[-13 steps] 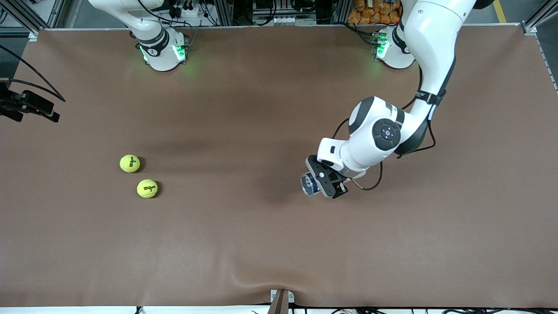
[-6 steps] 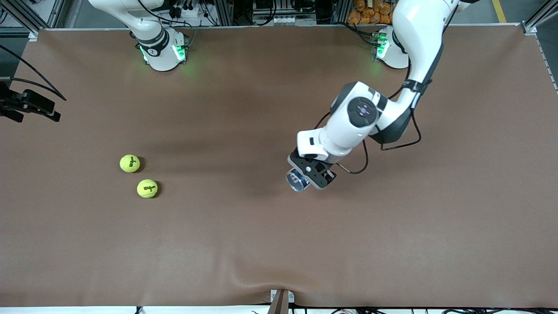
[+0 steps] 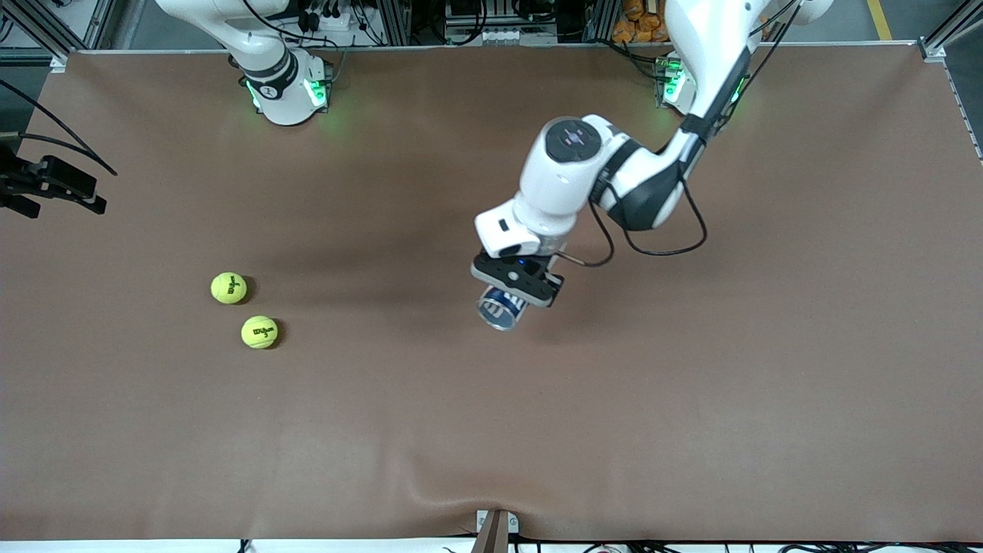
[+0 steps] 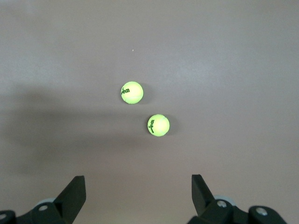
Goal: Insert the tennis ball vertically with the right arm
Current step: 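Hold the can upright with the left gripper while the right gripper grasps a ball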
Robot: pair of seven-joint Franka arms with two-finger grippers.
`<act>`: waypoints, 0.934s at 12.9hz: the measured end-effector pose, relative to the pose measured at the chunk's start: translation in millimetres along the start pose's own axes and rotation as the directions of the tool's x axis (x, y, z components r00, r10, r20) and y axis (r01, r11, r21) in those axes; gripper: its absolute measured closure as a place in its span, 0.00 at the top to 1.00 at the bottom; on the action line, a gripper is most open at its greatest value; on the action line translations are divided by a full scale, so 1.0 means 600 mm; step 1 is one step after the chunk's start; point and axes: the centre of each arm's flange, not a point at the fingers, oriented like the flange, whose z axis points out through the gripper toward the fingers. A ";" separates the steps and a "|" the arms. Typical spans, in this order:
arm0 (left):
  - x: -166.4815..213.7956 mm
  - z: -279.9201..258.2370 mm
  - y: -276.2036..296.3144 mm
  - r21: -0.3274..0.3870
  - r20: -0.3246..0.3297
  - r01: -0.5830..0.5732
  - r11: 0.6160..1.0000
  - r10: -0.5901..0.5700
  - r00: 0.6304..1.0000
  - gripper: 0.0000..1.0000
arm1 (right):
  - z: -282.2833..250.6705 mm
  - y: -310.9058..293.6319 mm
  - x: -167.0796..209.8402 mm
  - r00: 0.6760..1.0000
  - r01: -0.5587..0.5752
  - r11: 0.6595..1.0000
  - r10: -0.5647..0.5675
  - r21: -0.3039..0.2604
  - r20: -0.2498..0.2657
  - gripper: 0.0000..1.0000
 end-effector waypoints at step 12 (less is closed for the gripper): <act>-0.043 0.006 0.135 0.079 -0.489 0.279 0.957 -0.207 0.847 0.63 | 0.401 -0.076 0.179 0.995 0.078 0.996 -0.075 -0.052 0.059 1.00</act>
